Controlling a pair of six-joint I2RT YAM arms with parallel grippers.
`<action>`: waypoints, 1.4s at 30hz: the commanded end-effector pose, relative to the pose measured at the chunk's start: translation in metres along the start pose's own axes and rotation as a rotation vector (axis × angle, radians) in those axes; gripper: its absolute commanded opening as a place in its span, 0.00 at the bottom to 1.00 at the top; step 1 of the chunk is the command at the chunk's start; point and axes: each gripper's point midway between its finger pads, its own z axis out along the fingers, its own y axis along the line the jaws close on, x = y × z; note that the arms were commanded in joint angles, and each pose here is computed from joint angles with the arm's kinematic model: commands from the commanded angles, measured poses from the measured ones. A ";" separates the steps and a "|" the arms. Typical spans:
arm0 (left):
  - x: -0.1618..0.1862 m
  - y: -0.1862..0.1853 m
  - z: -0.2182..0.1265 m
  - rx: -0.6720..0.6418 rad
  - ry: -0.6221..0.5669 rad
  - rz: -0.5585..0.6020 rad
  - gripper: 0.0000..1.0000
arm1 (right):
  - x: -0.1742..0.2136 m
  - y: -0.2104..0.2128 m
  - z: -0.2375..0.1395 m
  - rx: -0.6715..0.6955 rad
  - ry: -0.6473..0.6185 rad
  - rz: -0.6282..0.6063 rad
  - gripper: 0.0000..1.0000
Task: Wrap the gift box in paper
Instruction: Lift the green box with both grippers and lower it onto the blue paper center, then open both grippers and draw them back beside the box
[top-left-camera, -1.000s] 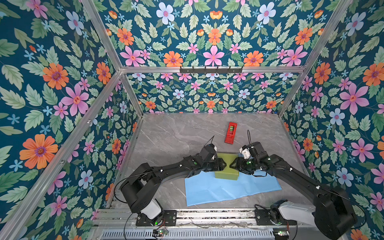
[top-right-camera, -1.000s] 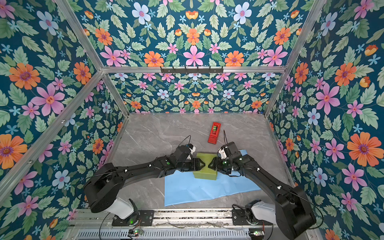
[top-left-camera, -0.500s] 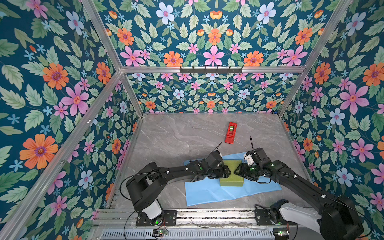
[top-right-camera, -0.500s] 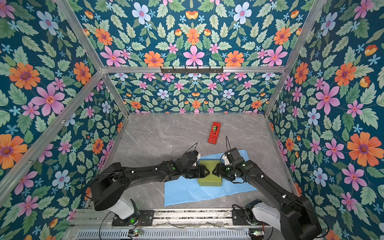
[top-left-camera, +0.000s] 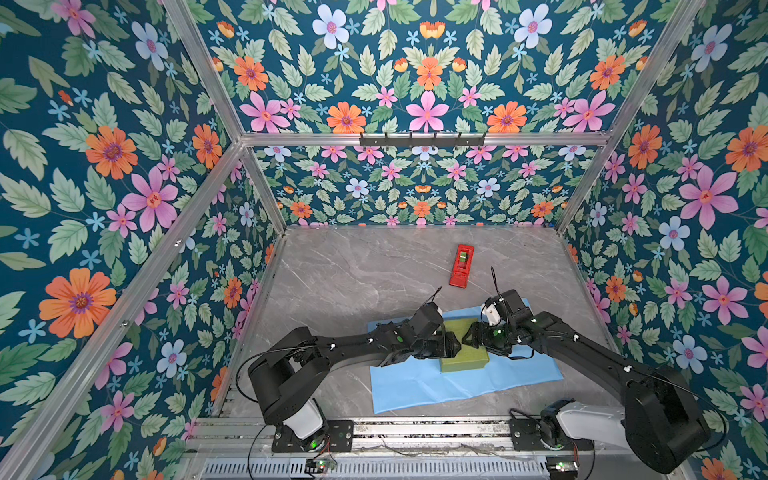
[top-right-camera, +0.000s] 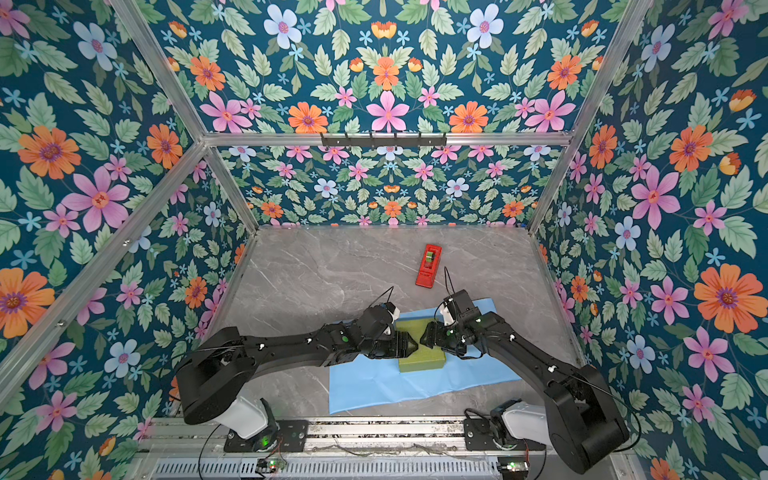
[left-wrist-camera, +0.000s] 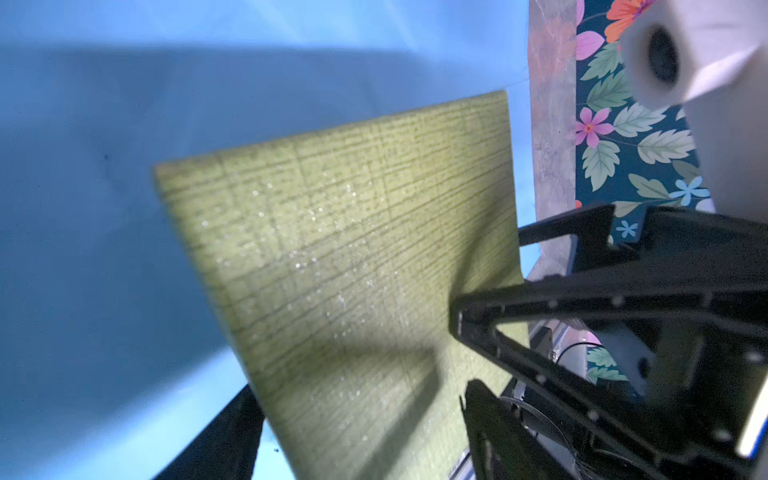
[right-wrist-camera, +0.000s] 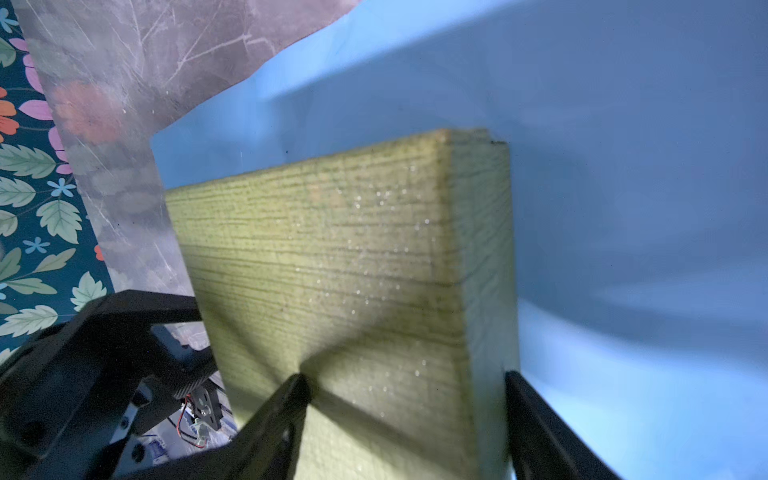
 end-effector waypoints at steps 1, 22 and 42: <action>0.001 -0.027 -0.005 0.129 0.008 0.015 0.77 | -0.008 0.006 -0.002 -0.023 -0.021 -0.032 0.78; -0.032 0.107 -0.059 -0.108 -0.178 -0.153 0.83 | -0.068 -0.098 -0.043 0.022 -0.195 0.285 0.87; -0.071 0.234 -0.074 -0.334 -0.226 -0.226 0.81 | -0.030 -0.082 -0.006 -0.068 -0.140 0.384 0.76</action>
